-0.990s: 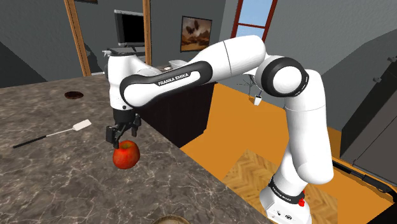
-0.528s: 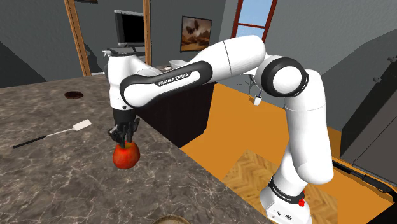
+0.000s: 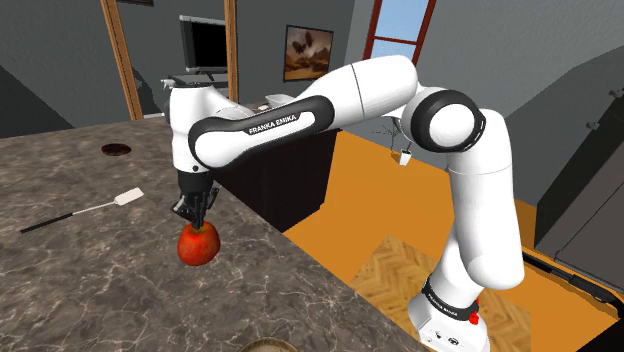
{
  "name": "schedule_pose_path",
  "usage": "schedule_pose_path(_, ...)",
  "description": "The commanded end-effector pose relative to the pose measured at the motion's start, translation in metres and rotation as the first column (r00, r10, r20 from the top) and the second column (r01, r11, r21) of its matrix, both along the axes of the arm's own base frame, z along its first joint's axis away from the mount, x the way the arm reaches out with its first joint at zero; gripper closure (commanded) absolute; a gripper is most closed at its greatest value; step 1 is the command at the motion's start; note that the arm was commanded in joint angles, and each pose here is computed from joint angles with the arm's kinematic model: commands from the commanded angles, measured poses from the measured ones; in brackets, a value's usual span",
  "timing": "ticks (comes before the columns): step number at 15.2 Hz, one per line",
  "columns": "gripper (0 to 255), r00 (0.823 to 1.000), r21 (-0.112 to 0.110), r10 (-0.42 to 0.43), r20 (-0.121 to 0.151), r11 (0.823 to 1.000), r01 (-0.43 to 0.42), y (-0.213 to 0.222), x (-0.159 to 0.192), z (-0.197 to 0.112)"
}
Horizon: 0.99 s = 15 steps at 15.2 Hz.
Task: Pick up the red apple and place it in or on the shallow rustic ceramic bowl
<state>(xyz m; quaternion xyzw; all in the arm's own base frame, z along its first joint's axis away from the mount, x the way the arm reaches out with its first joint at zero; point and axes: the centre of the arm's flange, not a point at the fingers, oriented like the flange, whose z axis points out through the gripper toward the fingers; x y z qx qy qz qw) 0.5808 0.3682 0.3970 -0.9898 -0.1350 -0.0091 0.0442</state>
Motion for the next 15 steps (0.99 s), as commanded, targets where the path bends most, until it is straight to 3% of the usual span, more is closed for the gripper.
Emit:
schedule_pose_path(1, 255, 1.0, -0.001, 0.0, -0.002, 1.0, 0.0, 0.0, 0.0, 0.004)
schedule_pose_path(15, 255, 1.0, -0.001, 0.0, -0.002, 1.0, 0.0, 0.0, 0.0, 0.078)
